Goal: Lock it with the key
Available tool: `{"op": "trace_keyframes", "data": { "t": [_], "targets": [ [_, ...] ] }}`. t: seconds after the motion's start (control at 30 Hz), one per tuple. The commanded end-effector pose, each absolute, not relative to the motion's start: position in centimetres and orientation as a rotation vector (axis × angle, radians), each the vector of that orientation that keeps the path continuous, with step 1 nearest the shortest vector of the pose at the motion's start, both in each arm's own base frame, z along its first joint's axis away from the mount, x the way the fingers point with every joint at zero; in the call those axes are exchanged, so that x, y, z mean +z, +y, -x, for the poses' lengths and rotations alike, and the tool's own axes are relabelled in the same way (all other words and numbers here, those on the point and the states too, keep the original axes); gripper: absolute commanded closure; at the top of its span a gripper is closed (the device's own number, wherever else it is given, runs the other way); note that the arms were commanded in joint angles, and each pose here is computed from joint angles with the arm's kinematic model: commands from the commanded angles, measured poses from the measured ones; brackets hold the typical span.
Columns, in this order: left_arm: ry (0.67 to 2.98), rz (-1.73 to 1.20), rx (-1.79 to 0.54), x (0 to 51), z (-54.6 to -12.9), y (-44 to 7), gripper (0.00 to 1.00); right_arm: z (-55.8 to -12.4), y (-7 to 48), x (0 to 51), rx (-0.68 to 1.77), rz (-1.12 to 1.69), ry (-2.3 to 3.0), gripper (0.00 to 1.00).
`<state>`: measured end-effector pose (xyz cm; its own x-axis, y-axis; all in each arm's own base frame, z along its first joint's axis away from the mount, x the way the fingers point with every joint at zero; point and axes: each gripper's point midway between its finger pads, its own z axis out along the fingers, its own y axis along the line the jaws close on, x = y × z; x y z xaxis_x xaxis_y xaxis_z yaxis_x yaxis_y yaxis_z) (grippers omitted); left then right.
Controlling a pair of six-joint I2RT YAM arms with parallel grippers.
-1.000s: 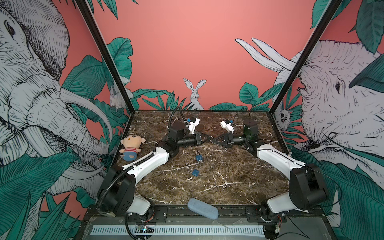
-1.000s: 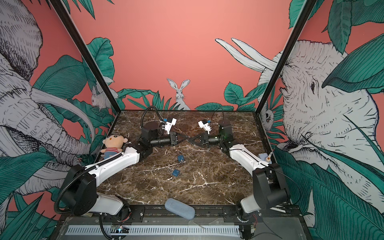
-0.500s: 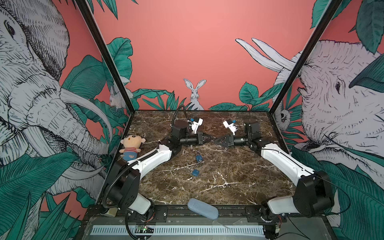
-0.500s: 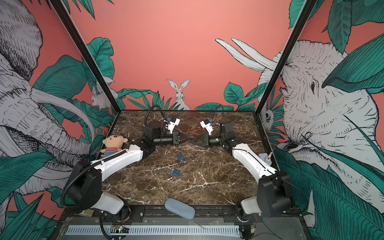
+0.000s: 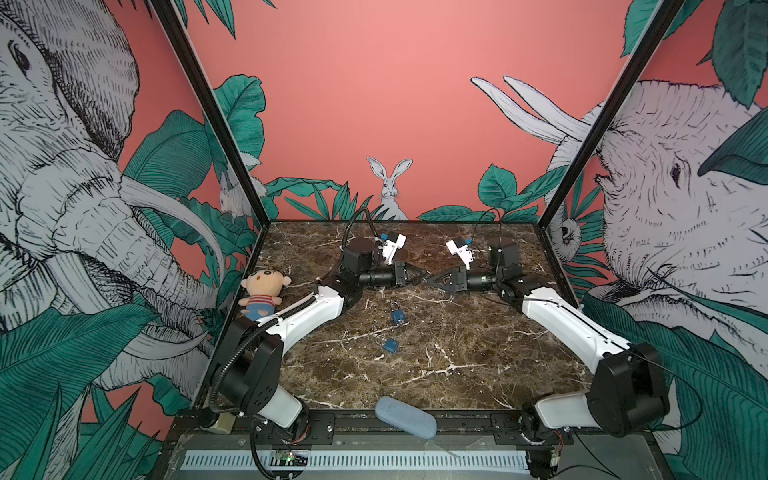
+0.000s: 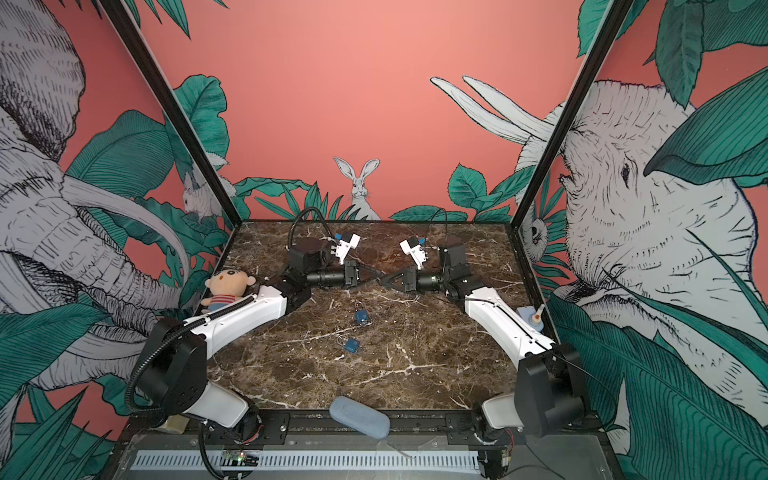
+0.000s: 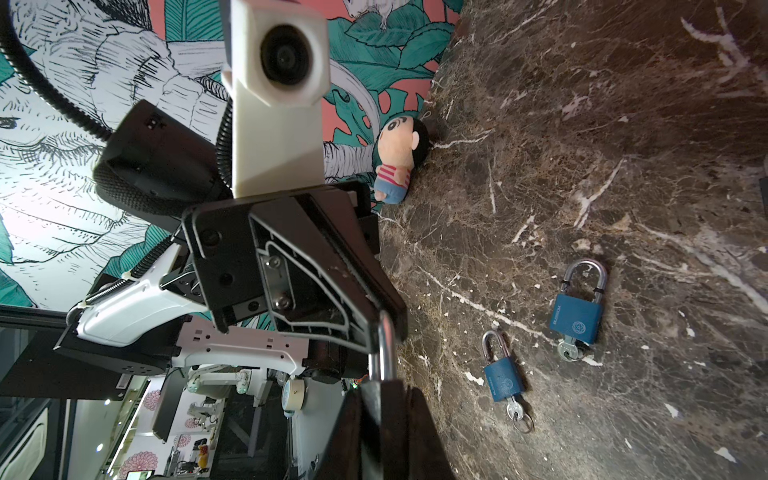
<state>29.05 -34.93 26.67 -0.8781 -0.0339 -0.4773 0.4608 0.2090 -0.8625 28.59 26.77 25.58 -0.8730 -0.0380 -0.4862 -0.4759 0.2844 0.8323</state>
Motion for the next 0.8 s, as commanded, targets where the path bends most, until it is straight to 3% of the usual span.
{"op": "trace_keyframes", "data": {
  "t": [0.0,0.5,0.67,0.77],
  "targets": [
    [1.968,-0.520,-1.844,30.98,-26.69,-36.18,0.90,-28.15,28.77,27.24,1.579,0.607,2.070,1.00],
    [1.977,-0.511,-1.849,30.65,-26.59,-35.86,0.84,-28.16,29.29,27.86,1.615,0.612,2.047,1.00],
    [1.979,-0.514,-1.851,30.53,-26.55,-35.84,1.00,-28.12,29.56,28.11,1.649,0.611,2.032,1.00],
    [1.983,-0.516,-1.859,30.44,-26.43,-35.84,1.00,-28.22,29.58,28.09,1.653,0.605,2.032,1.00]
  ]
}}
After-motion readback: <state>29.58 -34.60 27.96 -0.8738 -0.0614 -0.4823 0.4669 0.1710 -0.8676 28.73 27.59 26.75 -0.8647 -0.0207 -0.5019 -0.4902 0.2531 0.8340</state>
